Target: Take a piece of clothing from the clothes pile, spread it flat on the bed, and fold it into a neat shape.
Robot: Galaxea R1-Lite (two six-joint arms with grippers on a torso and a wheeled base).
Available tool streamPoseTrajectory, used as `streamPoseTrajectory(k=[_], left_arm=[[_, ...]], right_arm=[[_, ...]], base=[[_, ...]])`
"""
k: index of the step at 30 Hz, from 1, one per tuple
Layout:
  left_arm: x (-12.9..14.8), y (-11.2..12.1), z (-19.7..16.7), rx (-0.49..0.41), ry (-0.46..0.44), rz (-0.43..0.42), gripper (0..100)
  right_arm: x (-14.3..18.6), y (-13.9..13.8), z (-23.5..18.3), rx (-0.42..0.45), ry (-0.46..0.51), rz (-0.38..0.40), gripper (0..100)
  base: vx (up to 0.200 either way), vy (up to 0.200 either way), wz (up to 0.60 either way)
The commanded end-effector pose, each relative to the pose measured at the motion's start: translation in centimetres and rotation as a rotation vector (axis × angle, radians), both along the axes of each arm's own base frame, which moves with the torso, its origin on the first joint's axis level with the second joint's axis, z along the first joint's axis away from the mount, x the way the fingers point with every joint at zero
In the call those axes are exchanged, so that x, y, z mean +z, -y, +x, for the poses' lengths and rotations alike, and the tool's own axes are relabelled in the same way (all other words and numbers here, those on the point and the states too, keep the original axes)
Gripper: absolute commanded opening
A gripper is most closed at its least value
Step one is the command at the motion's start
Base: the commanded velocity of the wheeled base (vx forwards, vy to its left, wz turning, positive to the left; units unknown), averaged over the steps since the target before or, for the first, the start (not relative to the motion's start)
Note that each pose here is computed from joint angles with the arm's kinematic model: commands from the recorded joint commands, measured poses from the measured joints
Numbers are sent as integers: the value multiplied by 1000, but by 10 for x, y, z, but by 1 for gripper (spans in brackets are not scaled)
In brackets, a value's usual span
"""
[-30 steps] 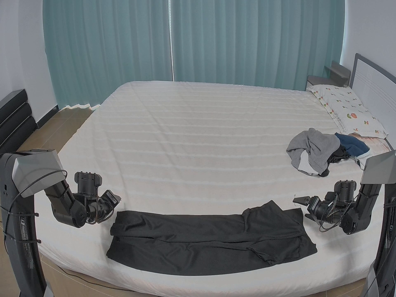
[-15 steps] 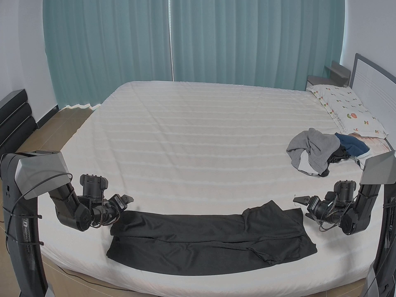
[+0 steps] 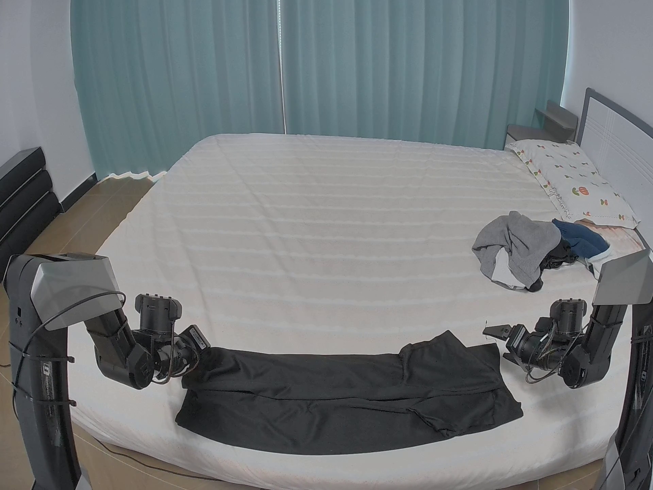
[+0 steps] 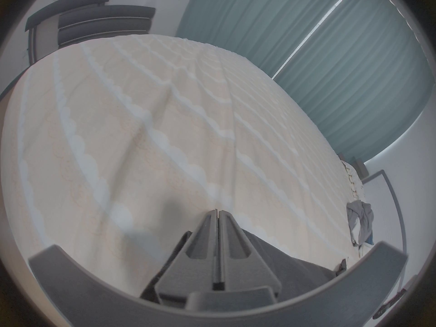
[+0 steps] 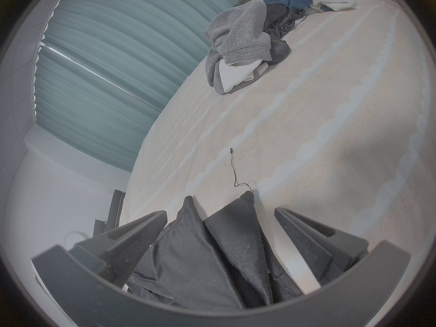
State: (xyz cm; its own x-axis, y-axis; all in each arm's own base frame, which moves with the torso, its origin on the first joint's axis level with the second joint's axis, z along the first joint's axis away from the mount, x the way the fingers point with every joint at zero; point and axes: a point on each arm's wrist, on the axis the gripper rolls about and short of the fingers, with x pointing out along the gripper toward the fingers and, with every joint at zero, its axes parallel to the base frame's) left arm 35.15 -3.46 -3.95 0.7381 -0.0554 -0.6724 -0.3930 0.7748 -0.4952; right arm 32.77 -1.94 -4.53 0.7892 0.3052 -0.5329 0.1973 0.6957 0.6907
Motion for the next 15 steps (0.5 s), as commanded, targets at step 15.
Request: streamPoseTrajectory(k=[15], left_arm=[[4,-13,4,117,61,2,0]], right_arm=[[3,1,-1,-8,5,3,100]], base=[[0,0,0]])
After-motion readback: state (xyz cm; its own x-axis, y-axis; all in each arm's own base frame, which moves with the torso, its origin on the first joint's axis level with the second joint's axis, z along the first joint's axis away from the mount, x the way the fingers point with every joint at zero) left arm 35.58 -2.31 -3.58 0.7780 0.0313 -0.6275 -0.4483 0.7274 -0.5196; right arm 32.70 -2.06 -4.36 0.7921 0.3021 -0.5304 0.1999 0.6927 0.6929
